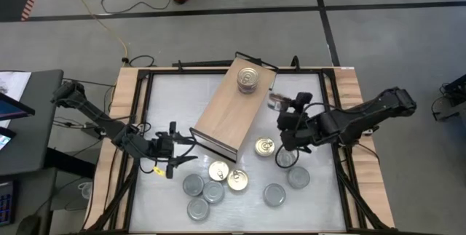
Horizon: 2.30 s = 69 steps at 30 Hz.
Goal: Stack canned seafood by type on shelf
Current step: Stack the blue tuna can on top of the stacked blue tuna cans on the shelf
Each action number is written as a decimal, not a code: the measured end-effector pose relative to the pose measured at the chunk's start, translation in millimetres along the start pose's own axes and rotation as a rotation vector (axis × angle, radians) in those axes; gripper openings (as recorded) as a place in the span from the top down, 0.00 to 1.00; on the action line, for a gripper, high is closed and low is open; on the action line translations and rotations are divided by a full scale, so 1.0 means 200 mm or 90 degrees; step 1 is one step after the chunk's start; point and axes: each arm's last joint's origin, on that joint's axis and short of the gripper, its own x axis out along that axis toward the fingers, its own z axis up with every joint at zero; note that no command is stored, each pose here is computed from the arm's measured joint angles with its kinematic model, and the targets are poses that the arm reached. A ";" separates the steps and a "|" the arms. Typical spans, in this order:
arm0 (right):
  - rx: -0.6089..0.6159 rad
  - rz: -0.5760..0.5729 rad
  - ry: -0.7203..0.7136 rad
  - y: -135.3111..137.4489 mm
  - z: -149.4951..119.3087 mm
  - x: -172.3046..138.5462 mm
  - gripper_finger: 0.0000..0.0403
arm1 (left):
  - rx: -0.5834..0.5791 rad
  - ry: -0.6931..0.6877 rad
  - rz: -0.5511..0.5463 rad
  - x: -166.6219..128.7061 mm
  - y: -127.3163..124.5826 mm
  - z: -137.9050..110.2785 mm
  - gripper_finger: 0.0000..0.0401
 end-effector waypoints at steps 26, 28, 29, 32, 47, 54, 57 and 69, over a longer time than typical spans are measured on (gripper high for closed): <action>-0.174 -0.134 -0.101 -0.25 0.32 0.35 0.43 | -0.042 -0.096 0.084 -0.06 0.05 0.11 0.48; -0.183 -0.123 -0.097 -0.23 0.32 0.40 0.43 | -0.042 -0.096 0.083 -0.06 0.05 0.12 0.48; -0.180 -0.122 -0.099 -0.23 0.32 0.42 0.43 | -0.043 -0.098 0.083 -0.06 0.05 0.12 0.48; -0.200 -0.116 -0.088 -0.20 0.32 0.49 0.43 | -0.039 -0.100 0.083 -0.06 0.05 0.12 0.48; -0.235 -0.118 -0.075 -0.16 0.34 0.58 0.41 | -0.041 -0.091 0.081 -0.06 0.05 0.11 0.48; -0.226 -0.108 -0.059 -0.15 0.32 0.59 0.33 | -0.041 -0.092 0.078 -0.06 0.05 0.11 0.48; -0.222 -0.099 -0.052 -0.15 0.31 0.60 0.30 | -0.041 -0.092 0.078 -0.06 0.05 0.11 0.48; -0.195 -0.054 -0.048 -0.21 0.34 0.56 0.13 | -0.051 -0.090 0.047 -0.06 0.04 0.11 0.48</action>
